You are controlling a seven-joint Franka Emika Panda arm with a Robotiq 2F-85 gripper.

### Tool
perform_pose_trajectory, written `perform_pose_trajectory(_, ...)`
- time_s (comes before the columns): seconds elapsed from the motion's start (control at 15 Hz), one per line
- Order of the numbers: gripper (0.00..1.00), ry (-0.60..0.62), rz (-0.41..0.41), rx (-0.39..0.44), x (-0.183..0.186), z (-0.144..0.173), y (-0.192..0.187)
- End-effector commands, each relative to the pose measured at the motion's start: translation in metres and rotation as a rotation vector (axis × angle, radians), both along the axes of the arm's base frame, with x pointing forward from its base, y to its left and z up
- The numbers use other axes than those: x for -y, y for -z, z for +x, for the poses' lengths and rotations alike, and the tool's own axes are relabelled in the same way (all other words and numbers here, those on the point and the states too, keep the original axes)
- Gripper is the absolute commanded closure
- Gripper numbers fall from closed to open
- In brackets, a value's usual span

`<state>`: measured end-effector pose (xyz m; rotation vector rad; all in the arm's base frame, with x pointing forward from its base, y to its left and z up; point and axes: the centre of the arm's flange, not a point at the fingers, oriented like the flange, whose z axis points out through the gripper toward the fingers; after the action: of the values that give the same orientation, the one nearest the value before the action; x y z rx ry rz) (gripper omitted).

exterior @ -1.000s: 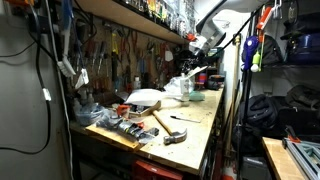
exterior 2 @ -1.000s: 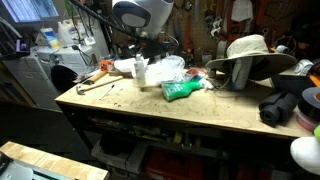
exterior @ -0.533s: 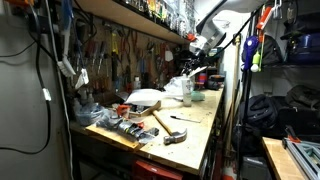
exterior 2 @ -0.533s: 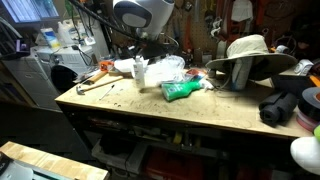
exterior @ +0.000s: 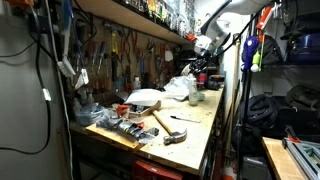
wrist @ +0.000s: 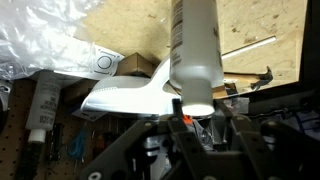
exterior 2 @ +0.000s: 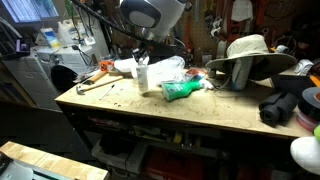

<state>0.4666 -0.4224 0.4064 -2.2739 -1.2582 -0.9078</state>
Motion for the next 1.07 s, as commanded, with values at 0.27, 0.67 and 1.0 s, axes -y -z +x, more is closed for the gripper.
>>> perform_pose_trajectory(0.27,0.90,-0.028,-0.032,0.038,0.028,0.015,0.016)
perform_pose_trajectory(0.67,0.90,-0.005,-0.043,0.049,0.044,0.029,0.019)
perform_pose_trajectory(1.0,0.90,0.019,-0.045,0.073,0.056,0.038,0.024)
